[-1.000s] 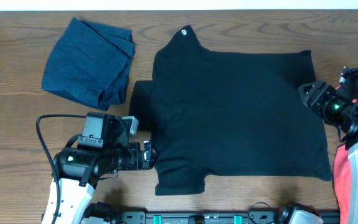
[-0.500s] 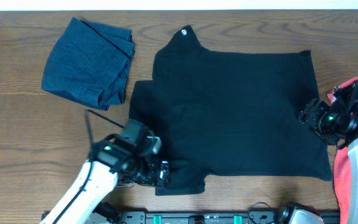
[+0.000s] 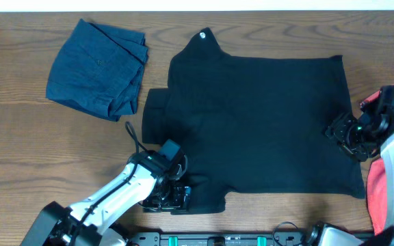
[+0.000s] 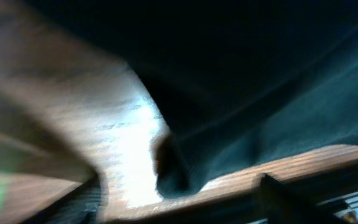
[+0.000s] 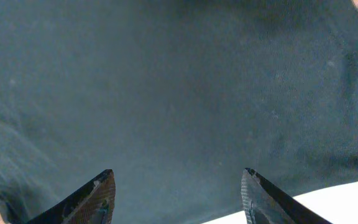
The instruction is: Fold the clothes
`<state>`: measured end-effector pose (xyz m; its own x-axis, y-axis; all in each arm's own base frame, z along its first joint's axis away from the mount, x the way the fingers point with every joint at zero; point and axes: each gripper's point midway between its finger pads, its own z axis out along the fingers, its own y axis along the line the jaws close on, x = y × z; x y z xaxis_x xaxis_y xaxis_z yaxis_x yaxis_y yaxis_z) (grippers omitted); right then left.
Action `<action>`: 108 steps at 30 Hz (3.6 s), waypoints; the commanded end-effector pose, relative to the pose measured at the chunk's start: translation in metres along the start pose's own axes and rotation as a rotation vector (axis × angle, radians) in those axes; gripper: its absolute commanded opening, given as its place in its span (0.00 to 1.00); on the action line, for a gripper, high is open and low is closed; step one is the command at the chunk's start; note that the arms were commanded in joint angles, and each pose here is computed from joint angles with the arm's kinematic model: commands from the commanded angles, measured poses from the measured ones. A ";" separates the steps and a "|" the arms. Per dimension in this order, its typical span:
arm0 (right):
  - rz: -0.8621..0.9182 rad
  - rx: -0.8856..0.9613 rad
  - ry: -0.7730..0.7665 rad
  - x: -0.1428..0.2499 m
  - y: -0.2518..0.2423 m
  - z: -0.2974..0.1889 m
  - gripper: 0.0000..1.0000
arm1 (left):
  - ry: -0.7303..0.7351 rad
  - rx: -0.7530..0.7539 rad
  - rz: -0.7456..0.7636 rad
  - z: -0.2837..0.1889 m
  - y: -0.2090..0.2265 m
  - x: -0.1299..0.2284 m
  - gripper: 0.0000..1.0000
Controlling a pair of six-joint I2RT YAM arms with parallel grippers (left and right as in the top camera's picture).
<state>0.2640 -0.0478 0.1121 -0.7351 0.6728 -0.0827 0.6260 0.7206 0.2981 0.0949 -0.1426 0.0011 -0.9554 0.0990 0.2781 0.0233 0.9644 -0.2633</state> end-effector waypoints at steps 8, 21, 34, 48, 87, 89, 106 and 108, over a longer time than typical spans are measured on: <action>0.070 0.102 -0.030 -0.010 -0.023 0.004 0.66 | 0.027 0.021 -0.021 0.001 -0.006 0.001 0.06; 0.378 0.190 -0.021 -0.012 -0.103 -0.006 0.66 | -0.154 -0.006 -0.046 -0.067 -0.005 -0.014 0.06; 0.676 0.219 0.048 0.036 -0.175 0.046 0.63 | -0.180 0.008 -0.043 -0.074 -0.006 -0.011 0.06; 0.668 0.207 -0.026 0.039 -0.184 0.075 0.28 | -0.189 -0.008 -0.045 -0.074 -0.003 -0.012 0.06; 0.472 -0.061 -0.262 -0.003 -0.111 -0.033 0.01 | -0.285 0.048 -0.038 -0.113 -0.005 0.019 0.06; 0.478 -0.058 -0.246 0.002 -0.109 -0.037 0.01 | -0.288 0.051 -0.043 -0.115 -0.002 0.028 0.06; 0.362 -0.078 -0.281 -0.029 -0.083 -0.039 0.01 | -0.608 0.040 0.098 -0.145 -0.020 -0.048 0.06; 0.332 -0.079 -0.274 -0.036 -0.076 -0.031 0.01 | -0.658 0.010 0.146 -0.148 -0.024 -0.067 0.06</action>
<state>0.2232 -0.1359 0.1240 -0.3671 0.9033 -0.2220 0.7995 0.4284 0.4211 0.1804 -0.1439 0.1256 -0.9544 -0.0015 -0.2984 0.1126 0.9243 -0.3647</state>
